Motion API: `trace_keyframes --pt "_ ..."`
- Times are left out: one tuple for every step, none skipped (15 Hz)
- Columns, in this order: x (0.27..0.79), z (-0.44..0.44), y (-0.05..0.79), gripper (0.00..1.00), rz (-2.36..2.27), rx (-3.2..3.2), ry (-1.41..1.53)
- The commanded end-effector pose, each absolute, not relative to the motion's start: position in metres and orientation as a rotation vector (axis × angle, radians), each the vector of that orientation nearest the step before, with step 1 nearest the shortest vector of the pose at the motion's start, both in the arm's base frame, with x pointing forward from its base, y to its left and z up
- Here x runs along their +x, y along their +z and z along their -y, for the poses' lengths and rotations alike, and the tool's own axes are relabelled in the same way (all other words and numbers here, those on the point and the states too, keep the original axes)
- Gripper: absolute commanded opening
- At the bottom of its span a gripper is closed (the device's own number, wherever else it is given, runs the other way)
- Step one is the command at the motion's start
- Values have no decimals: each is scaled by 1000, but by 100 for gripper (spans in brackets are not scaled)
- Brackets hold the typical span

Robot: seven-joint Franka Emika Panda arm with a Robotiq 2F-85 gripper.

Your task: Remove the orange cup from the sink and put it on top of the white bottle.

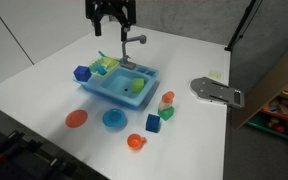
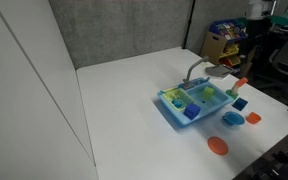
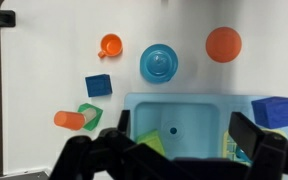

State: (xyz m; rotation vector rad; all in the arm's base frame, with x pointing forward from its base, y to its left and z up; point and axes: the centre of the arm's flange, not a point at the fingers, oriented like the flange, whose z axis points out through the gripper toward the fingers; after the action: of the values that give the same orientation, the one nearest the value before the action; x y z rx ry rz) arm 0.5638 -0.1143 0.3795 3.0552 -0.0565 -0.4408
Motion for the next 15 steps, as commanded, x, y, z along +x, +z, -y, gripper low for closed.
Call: trace_keyframes --pt "526 86 418 100 -26 3044 -406" --pt "519 79 427 100 -46 3048 -390" --pt "512 73 437 100 -60 3052 -369" --pt "507 68 446 100 -71 3050 -353" --pt "501 64 455 100 -76 3051 -331" --pt "496 61 464 100 -85 3050 -311" --pt "491 58 474 100 -87 3051 -280" --pt "486 57 483 100 -94 3054 -256" --pt "481 56 498 100 -99 3057 -232" --pt "476 55 507 100 -99 3056 -211" --pt "471 54 518 100 -100 3061 -192" --pt "467 54 528 100 -100 3065 -172" --pt "462 53 536 100 -99 3066 -156" --pt "459 54 543 100 -97 3070 -146" --pt "456 54 549 100 -94 3071 -133"
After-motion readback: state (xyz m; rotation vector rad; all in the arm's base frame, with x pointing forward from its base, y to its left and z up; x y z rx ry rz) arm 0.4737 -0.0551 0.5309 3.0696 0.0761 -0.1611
